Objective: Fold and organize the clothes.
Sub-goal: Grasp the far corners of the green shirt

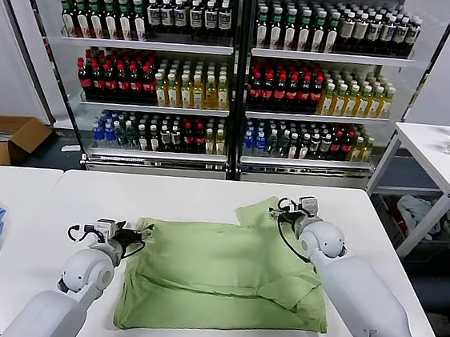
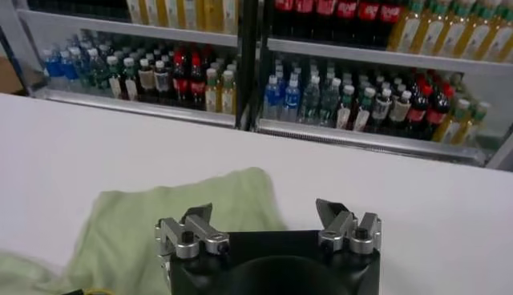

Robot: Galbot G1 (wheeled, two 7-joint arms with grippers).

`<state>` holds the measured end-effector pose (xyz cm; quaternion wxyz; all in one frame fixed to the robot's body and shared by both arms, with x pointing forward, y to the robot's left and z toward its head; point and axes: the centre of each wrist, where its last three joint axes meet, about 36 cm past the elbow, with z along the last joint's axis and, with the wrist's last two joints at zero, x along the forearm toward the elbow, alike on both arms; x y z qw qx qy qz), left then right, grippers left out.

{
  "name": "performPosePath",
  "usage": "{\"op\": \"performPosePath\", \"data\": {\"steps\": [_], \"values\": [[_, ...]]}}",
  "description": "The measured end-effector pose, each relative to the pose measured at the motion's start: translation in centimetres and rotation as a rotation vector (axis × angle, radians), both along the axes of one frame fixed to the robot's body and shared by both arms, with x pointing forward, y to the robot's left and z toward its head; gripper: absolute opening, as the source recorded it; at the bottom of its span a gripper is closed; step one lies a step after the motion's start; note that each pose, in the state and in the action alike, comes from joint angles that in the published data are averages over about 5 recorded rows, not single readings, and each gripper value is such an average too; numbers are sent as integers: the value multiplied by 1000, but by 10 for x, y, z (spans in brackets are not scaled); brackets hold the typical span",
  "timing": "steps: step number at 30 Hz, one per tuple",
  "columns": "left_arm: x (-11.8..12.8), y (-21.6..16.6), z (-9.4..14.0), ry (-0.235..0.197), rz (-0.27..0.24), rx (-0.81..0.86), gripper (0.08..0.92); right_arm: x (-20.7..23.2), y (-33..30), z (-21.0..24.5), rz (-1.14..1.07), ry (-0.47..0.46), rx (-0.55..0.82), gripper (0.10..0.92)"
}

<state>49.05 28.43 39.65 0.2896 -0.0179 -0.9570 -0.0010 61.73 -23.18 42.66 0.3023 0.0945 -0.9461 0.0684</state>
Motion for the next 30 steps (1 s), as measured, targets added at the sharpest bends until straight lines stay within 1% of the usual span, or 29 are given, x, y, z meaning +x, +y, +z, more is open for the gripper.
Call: {"op": "performPosePath", "data": {"steps": [2, 4, 6, 17, 20, 23, 25, 27, 30], "values": [[0, -1, -1, 3, -6, -6, 628, 2, 0, -4, -4, 13, 1, 810], [0, -2, -1, 5, -12, -11, 567, 3, 0, -7, -6, 24, 3, 767], [0, -2, -2, 7, -16, -16, 507, 4, 0, -9, -6, 33, 7, 698], [-1, -3, -3, 15, -27, -61, 186, 4, 0, -13, 9, 60, 45, 386], [-3, -2, -3, 12, -28, -79, 113, 2, -1, -13, 16, 59, 52, 299], [-5, 0, -2, 7, -29, -99, 85, -1, -2, -10, 23, 53, 58, 213], [-6, 3, -1, 1, -29, -112, 84, -4, -3, -7, 27, 46, 64, 153], [-8, 6, 1, -8, -28, -126, 84, -7, -4, -4, 32, 38, 70, 117], [-12, 10, 4, -24, -25, -149, 84, -13, -6, 5, 38, 19, 83, 106]]}}
